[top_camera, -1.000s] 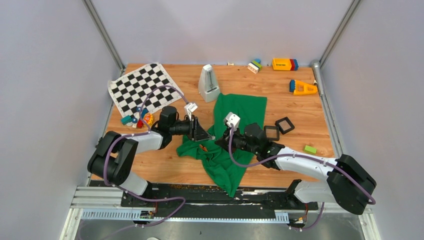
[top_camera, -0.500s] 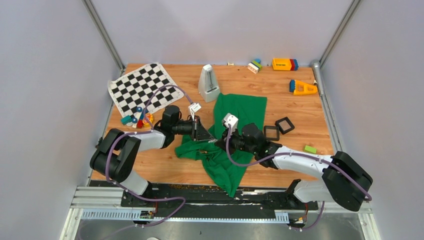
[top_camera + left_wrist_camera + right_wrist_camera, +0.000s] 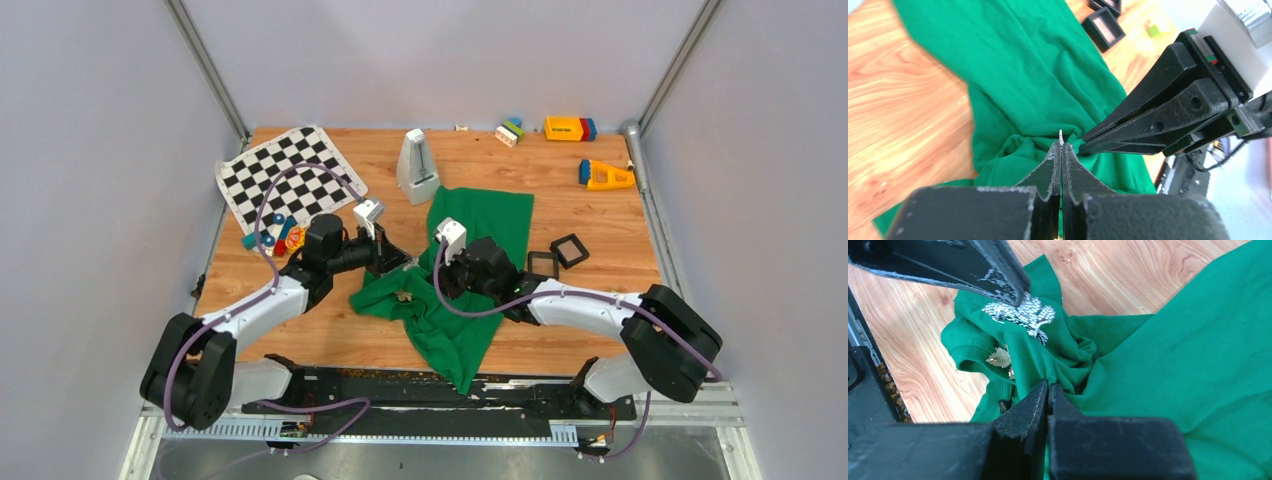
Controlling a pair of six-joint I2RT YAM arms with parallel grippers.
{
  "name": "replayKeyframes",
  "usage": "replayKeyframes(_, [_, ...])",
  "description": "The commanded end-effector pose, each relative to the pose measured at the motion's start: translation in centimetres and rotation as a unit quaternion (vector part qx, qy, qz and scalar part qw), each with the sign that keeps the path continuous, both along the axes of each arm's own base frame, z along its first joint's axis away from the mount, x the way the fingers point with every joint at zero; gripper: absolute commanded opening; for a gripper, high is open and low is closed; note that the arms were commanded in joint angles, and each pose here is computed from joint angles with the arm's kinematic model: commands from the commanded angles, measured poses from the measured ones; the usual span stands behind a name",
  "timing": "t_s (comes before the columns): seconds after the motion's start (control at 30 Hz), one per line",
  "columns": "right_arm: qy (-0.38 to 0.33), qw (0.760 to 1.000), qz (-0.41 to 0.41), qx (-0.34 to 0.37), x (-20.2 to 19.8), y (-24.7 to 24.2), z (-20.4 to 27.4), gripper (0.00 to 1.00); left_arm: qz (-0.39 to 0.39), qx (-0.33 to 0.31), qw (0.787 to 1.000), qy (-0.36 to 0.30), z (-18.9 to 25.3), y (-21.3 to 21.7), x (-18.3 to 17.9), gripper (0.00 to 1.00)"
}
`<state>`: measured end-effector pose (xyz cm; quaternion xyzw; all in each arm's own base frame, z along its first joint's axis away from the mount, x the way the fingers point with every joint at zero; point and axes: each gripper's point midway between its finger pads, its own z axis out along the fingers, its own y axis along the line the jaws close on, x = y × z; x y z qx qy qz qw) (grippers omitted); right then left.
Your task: Remove the brooch from the garment
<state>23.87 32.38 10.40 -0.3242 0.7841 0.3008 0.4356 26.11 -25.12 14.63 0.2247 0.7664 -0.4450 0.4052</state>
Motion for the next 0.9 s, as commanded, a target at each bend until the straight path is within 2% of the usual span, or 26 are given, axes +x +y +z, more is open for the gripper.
replayKeyframes(0.0, [0.000, 1.000, -0.026, -0.006, 1.0, 0.1, 0.4, 0.00, 0.077, 0.034, 0.995, -0.059, 0.8, 2.3, 1.5, 0.00])
replayKeyframes(0.1, [0.005, 1.000, -0.026, -0.005, 0.9, 0.2, 0.4, 0.00, 0.098, 0.027, 0.992, -0.076, 1.4, 2.8, 1.7, 0.00])
replayKeyframes(0.2, [0.002, 0.999, -0.045, 0.005, 1.3, -0.1, 1.0, 0.09, 0.095, 0.006, 0.992, -0.088, 2.0, 2.6, 1.5, 0.00])
replayKeyframes(0.3, [-0.003, 0.999, -0.030, 0.029, 0.7, 0.0, 1.8, 0.20, 0.087, 0.004, 0.992, -0.090, 2.0, 2.4, 1.3, 0.00])
replayKeyframes(0.33, [-0.005, 0.999, -0.018, 0.037, 0.3, 0.2, 2.1, 0.30, 0.086, 0.005, 0.992, -0.089, 1.9, 2.3, 1.3, 0.00])
replayKeyframes(0.37, [-0.006, 0.999, -0.008, 0.047, 0.0, 0.4, 2.5, 0.68, 0.083, 0.005, 0.993, -0.089, 1.9, 2.2, 1.3, 0.00])
replayKeyframes(0.4, [-0.001, 0.998, 0.010, 0.056, -0.6, 0.7, 2.6, 0.94, 0.080, 0.002, 0.993, -0.091, 2.1, 2.1, 1.2, 0.00])
replayKeyframes(0.43, [0.001, 0.997, 0.034, 0.066, -1.3, 1.1, 2.9, 0.99, 0.075, -0.002, 0.993, -0.090, 2.2, 1.9, 1.1, 0.00])
replayKeyframes(0.53, [-0.001, 0.995, 0.062, 0.082, -2.3, 1.5, 3.3, 0.99, 0.047, -0.029, 0.993, -0.104, 3.1, 1.0, 0.1, 0.00])
replayKeyframes(0.77, [0.004, 0.996, 0.051, 0.076, -1.6, 1.7, 3.0, 0.89, -0.004, -0.062, 0.992, -0.113, 4.1, -0.8, -1.6, 0.00])
replayKeyframes(0.8, [0.006, 0.996, 0.046, 0.073, -1.4, 1.7, 2.8, 0.86, -0.012, -0.065, 0.991, -0.114, 4.3, -1.1, -1.8, 0.00])
replayKeyframes(0.87, [0.008, 0.997, 0.034, 0.068, -1.0, 1.7, 2.6, 0.71, -0.022, -0.065, 0.991, -0.113, 4.2, -1.5, -2.1, 0.00])
